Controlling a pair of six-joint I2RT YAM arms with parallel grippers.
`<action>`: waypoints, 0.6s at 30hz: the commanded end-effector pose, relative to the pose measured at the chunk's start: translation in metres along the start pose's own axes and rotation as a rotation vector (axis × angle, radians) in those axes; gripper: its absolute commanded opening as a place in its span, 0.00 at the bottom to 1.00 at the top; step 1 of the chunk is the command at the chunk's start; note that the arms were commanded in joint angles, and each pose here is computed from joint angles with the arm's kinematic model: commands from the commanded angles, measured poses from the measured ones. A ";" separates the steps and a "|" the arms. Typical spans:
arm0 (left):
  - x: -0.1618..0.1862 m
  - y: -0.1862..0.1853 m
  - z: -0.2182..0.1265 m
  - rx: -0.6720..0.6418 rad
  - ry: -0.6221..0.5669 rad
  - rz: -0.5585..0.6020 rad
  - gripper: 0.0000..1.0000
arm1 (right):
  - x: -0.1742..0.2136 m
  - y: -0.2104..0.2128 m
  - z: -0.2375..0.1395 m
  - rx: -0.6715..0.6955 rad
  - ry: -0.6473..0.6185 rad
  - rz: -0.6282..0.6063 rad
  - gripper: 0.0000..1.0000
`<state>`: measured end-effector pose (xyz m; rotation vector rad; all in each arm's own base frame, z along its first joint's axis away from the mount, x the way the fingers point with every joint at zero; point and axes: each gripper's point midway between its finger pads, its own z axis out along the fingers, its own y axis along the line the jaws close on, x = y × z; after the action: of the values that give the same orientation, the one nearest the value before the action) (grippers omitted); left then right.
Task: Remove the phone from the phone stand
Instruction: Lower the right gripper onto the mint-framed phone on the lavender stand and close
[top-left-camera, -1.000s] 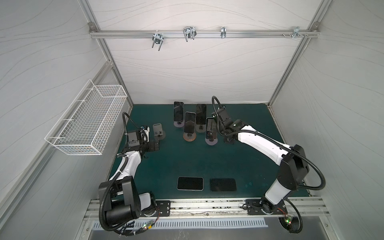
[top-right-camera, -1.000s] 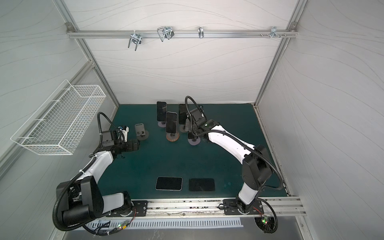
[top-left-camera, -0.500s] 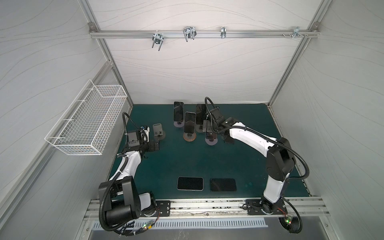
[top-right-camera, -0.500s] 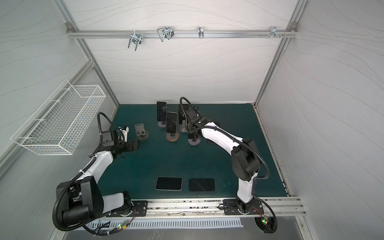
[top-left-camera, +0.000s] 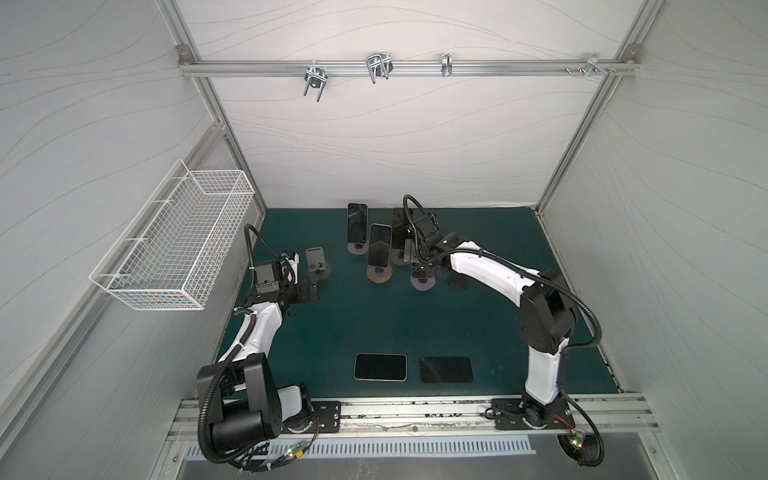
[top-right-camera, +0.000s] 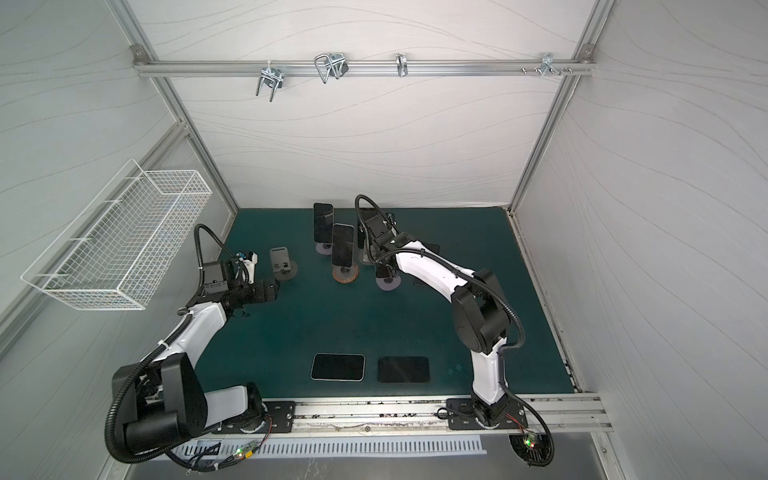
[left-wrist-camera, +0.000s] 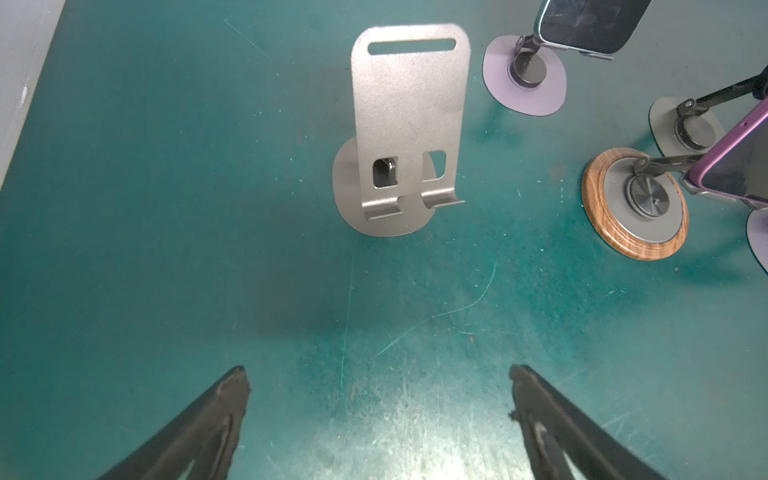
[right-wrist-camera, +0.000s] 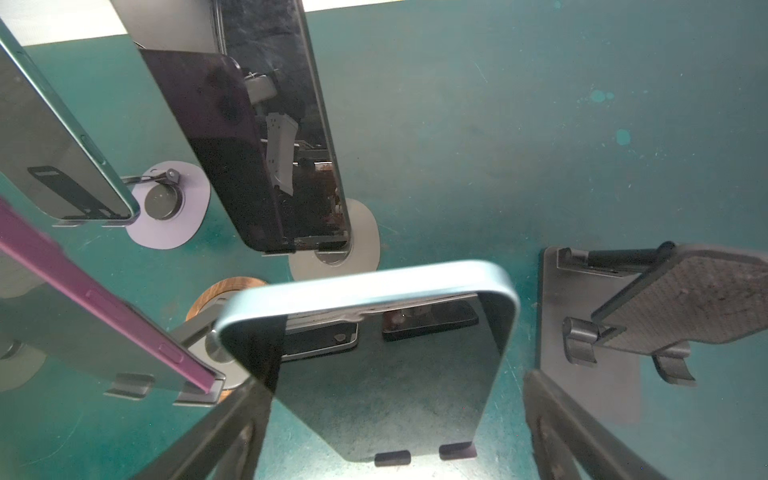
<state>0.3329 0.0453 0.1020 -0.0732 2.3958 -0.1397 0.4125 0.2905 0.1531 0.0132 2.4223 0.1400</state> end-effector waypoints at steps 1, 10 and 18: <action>-0.010 0.001 -0.004 0.000 -0.040 0.022 1.00 | 0.004 -0.003 0.010 0.021 0.004 0.011 0.91; -0.011 0.000 -0.005 0.000 -0.042 0.023 1.00 | 0.008 -0.002 0.022 0.037 0.015 0.023 0.89; -0.010 0.000 -0.004 0.002 -0.041 0.023 1.00 | 0.010 -0.004 0.018 0.036 0.009 0.026 0.82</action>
<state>0.3329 0.0453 0.1020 -0.0732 2.3958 -0.1397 0.4157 0.2926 0.1262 0.0209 2.4562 0.1050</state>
